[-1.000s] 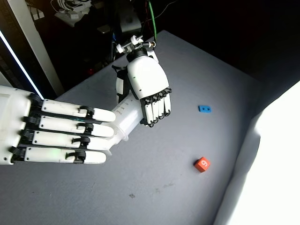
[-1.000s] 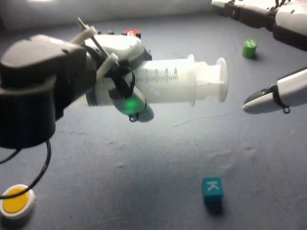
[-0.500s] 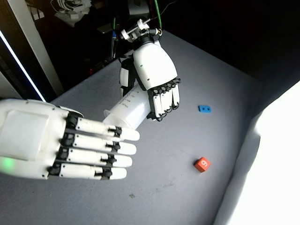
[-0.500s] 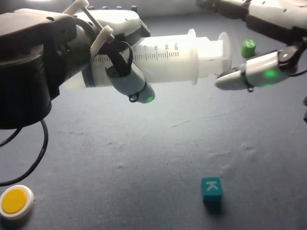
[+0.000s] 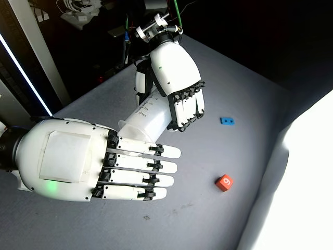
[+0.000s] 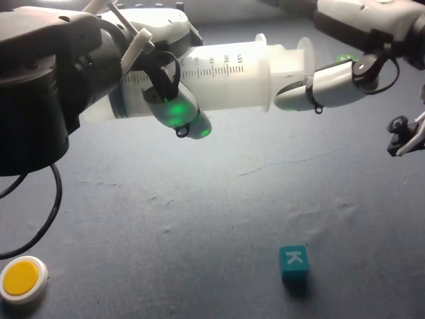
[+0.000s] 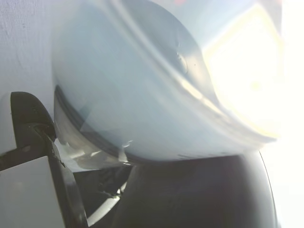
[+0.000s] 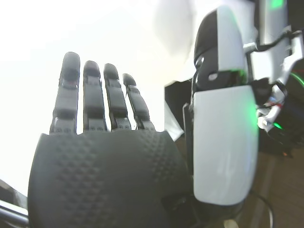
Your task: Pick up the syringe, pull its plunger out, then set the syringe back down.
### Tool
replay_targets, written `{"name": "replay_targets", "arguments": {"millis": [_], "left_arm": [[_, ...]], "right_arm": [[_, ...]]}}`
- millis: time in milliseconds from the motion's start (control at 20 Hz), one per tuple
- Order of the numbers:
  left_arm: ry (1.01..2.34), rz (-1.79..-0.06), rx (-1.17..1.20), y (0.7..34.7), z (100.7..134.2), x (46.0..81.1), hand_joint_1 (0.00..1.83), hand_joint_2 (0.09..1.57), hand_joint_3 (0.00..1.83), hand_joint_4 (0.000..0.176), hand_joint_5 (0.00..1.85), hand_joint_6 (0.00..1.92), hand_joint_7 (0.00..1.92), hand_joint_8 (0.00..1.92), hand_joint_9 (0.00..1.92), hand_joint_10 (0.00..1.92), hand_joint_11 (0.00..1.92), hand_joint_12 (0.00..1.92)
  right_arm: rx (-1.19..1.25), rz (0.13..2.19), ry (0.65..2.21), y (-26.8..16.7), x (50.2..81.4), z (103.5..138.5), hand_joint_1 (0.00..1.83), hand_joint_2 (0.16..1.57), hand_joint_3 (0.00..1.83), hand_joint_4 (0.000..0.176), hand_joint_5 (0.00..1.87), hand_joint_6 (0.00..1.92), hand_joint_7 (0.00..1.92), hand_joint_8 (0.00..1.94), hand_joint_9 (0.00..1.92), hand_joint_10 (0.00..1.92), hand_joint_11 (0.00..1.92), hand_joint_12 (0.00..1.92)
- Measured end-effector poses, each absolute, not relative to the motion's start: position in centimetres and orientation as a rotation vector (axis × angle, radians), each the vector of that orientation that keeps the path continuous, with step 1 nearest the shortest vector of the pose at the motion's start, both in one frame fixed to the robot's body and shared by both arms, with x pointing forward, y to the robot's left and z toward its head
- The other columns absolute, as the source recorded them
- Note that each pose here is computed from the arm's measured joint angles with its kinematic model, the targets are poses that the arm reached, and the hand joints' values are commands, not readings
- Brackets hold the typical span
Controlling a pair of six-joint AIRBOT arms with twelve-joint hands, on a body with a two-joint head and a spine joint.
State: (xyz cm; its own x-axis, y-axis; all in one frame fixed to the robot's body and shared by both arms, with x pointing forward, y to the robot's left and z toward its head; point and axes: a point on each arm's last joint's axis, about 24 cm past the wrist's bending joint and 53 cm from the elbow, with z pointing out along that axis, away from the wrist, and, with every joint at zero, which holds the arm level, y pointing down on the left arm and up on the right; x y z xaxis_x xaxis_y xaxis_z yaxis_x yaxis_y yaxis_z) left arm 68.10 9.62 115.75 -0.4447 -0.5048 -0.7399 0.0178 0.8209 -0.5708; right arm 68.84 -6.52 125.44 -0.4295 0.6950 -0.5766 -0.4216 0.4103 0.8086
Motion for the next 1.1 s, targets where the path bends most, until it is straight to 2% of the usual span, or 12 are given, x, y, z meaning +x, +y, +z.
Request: {"name": "replay_targets", "arguments": {"millis": [200, 350, 450, 500, 550, 600, 650, 700, 750, 800, 1050, 1100], "left_arm": [[1.951, -0.621, -0.368, 9.68, 115.83, 68.12, 1.12, 1.28, 0.00, 0.000, 0.65, 1.40, 0.71, 1.50, 0.60, 1.21, 0.39, 1.54], [1.948, -0.614, -0.372, 9.85, 115.86, 68.18, 1.12, 1.28, 0.00, 0.008, 0.66, 1.40, 0.69, 1.51, 0.58, 1.20, 0.37, 1.54], [1.948, -0.613, -0.374, 9.88, 115.86, 68.18, 1.12, 1.28, 0.00, 0.002, 0.65, 1.40, 0.71, 1.49, 0.59, 1.19, 0.37, 1.54], [1.948, -0.613, -0.374, 9.90, 115.86, 68.19, 1.12, 1.28, 0.00, 0.002, 0.66, 1.40, 0.71, 1.49, 0.60, 1.19, 0.38, 1.54], [1.948, -0.613, -0.374, 9.90, 115.86, 68.19, 1.12, 1.28, 0.00, 0.006, 0.66, 1.41, 0.72, 1.48, 0.60, 1.19, 0.39, 1.55], [1.949, -0.613, -0.376, 9.89, 115.83, 68.15, 1.12, 1.28, 0.00, 0.000, 0.66, 1.39, 0.72, 1.49, 0.60, 1.19, 0.39, 1.55], [1.953, -0.615, -0.379, 9.83, 115.75, 68.05, 1.13, 1.28, 0.00, 0.000, 0.66, 1.38, 0.72, 1.49, 0.60, 1.20, 0.39, 1.56], [1.954, -0.613, -0.377, 9.80, 115.71, 68.02, 1.14, 1.27, 0.00, 0.000, 0.68, 1.35, 0.75, 1.46, 0.62, 1.21, 0.40, 1.58], [1.958, -0.615, -0.379, 9.75, 115.63, 67.95, 1.13, 1.28, 0.00, 0.000, 0.66, 1.38, 0.72, 1.49, 0.59, 1.21, 0.37, 1.58], [1.960, -0.615, -0.374, 9.66, 115.62, 67.88, 1.12, 1.28, 0.00, 0.011, 0.66, 1.42, 0.71, 1.46, 0.60, 1.16, 0.38, 1.51], [1.965, -0.624, -0.369, 9.41, 115.57, 67.75, 1.13, 1.27, 0.00, 0.008, 0.67, 1.39, 0.74, 1.44, 0.62, 1.15, 0.39, 1.54], [1.966, -0.630, -0.370, 9.30, 115.55, 67.71, 1.12, 1.28, 0.00, 0.008, 0.64, 1.43, 0.72, 1.46, 0.62, 1.15, 0.39, 1.53]], "right_arm": [[0.243, 1.278, 1.563, -5.93, 69.23, 125.27, 1.12, 1.02, 0.01, 0.000, 0.25, 0.04, 0.31, 0.02, 0.32, 0.04, 0.00, 0.75], [0.244, 1.280, 1.553, -5.88, 69.38, 125.42, 1.15, 1.01, 0.00, 0.000, 0.39, 0.03, 0.49, 0.03, 0.51, 0.05, 0.00, 1.08], [0.242, 1.281, 1.553, -5.77, 69.35, 125.40, 1.12, 1.09, 0.00, 0.000, 0.52, 0.04, 0.61, 0.03, 0.59, 0.05, 0.00, 1.16], [0.242, 1.281, 1.554, -5.77, 69.35, 125.39, 1.16, 1.12, 0.00, 0.000, 0.66, 0.07, 0.73, 0.05, 0.68, 0.09, 0.06, 1.22], [0.242, 1.281, 1.553, -5.78, 69.35, 125.40, 1.17, 1.15, 0.01, 0.000, 0.70, 0.08, 0.77, 0.06, 0.71, 0.11, 0.09, 1.23], [0.243, 1.280, 1.550, -5.87, 69.35, 125.32, 1.16, 1.21, 0.01, 0.000, 0.71, 1.08, 0.82, 1.02, 0.78, 0.18, 0.17, 1.26], [0.247, 1.281, 1.548, -5.92, 69.36, 125.31, 1.15, 1.25, 0.00, 0.000, 0.65, 1.35, 0.79, 1.31, 0.75, 0.41, 0.21, 1.29], [0.248, 1.280, 1.548, -5.97, 69.36, 125.22, 1.31, 1.20, 0.00, 0.000, 0.76, 1.21, 0.87, 1.21, 0.75, 1.19, 0.37, 1.26], [0.248, 1.279, 1.547, -6.00, 69.32, 125.14, 1.35, 1.18, 0.00, 0.000, 0.79, 1.26, 0.90, 1.11, 0.79, 1.28, 0.45, 1.25], [0.253, 1.277, 1.549, -6.19, 69.34, 124.98, 1.36, 1.14, 0.00, 0.000, 0.84, 1.24, 0.96, 0.97, 0.86, 1.20, 0.54, 1.23], [0.252, 1.274, 1.552, -6.58, 68.85, 124.98, 1.37, 1.14, 0.00, 0.000, 0.85, 1.16, 0.96, 0.99, 0.88, 1.22, 0.53, 1.25], [0.250, 1.269, 1.554, -6.74, 68.75, 124.93, 1.36, 1.15, 0.00, 0.000, 0.85, 1.21, 0.93, 1.01, 0.85, 1.24, 0.51, 1.26]]}}
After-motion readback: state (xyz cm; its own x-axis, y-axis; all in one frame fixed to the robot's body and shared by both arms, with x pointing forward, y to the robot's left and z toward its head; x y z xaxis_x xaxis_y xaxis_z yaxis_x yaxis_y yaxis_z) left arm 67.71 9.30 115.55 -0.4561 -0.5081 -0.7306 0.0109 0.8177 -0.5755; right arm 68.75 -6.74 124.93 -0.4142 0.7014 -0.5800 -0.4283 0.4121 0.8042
